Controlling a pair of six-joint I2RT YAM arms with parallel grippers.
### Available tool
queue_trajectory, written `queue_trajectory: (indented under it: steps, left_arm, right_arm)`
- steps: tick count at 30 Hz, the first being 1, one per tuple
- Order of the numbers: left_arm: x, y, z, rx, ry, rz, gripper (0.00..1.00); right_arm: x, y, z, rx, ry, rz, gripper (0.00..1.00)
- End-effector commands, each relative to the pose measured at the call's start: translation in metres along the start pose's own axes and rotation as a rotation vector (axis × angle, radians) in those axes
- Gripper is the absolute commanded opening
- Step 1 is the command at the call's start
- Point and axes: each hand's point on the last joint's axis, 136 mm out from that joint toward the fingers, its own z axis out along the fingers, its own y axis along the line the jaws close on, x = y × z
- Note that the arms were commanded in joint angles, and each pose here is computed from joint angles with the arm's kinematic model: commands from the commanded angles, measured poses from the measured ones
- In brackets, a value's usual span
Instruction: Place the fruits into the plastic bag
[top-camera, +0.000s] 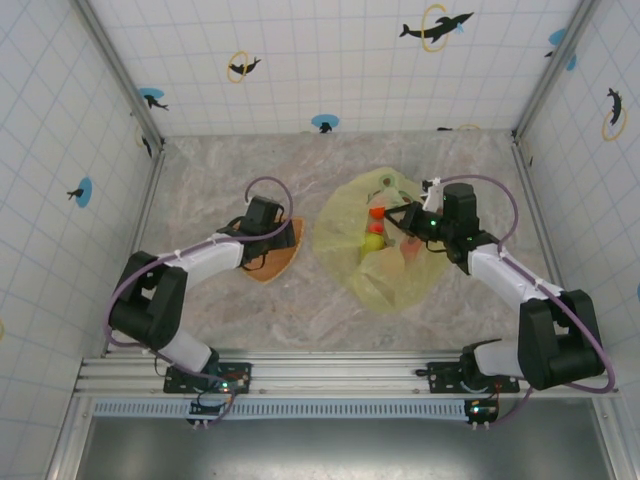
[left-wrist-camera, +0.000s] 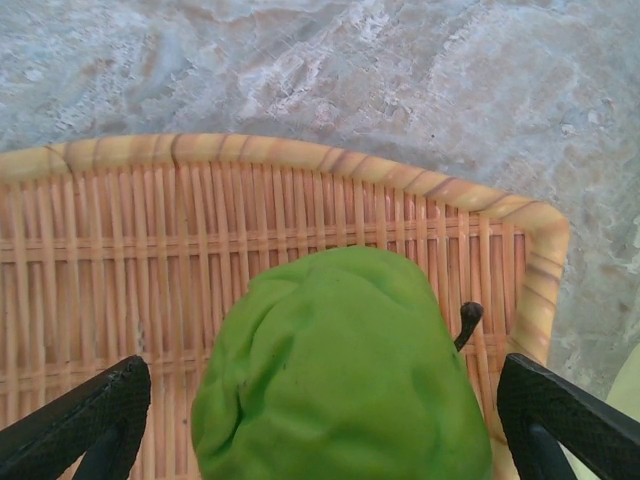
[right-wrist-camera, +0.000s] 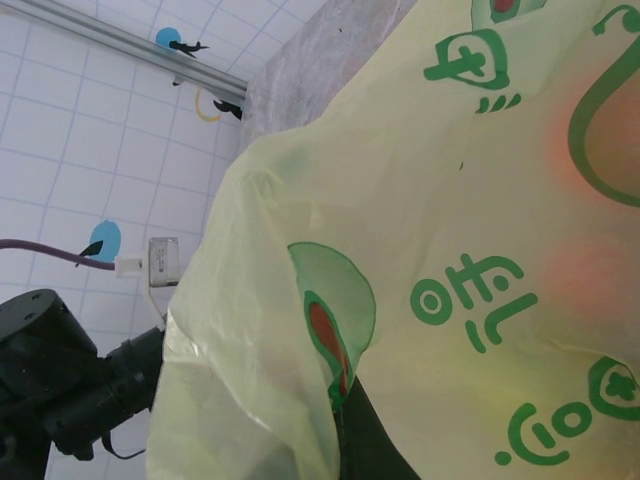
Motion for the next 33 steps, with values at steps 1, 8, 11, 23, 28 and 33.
queue_trajectory:
  steps: [1, 8, 11, 23, 28, 33]
  left_arm:
    - [-0.01, -0.007, 0.004, 0.035, -0.014, -0.025, 0.88]
    - [-0.009, -0.007, 0.011, 0.045, -0.003, -0.033, 0.8]
    - [-0.007, -0.006, 0.012, 0.047, 0.002, -0.034, 0.76]
    - [-0.018, -0.001, -0.012, 0.055, -0.076, -0.053, 0.6]
    - [-0.028, -0.003, -0.037, 0.09, -0.146, -0.07, 0.59]
    - [-0.037, -0.006, -0.064, 0.129, -0.205, -0.075, 0.59]
  right_arm:
    - [-0.007, 0.006, -0.002, -0.019, -0.017, -0.024, 0.0]
    - [-0.005, 0.0, -0.003, -0.013, -0.015, -0.014, 0.0]
    - [-0.004, -0.002, -0.004, -0.01, -0.016, -0.012, 0.0]
    - [-0.001, -0.006, -0.005, -0.007, -0.015, -0.002, 0.0]
    - [-0.002, -0.007, -0.005, -0.005, -0.02, -0.002, 0.0]
    - [-0.001, -0.009, -0.004, -0.007, -0.017, 0.004, 0.0]
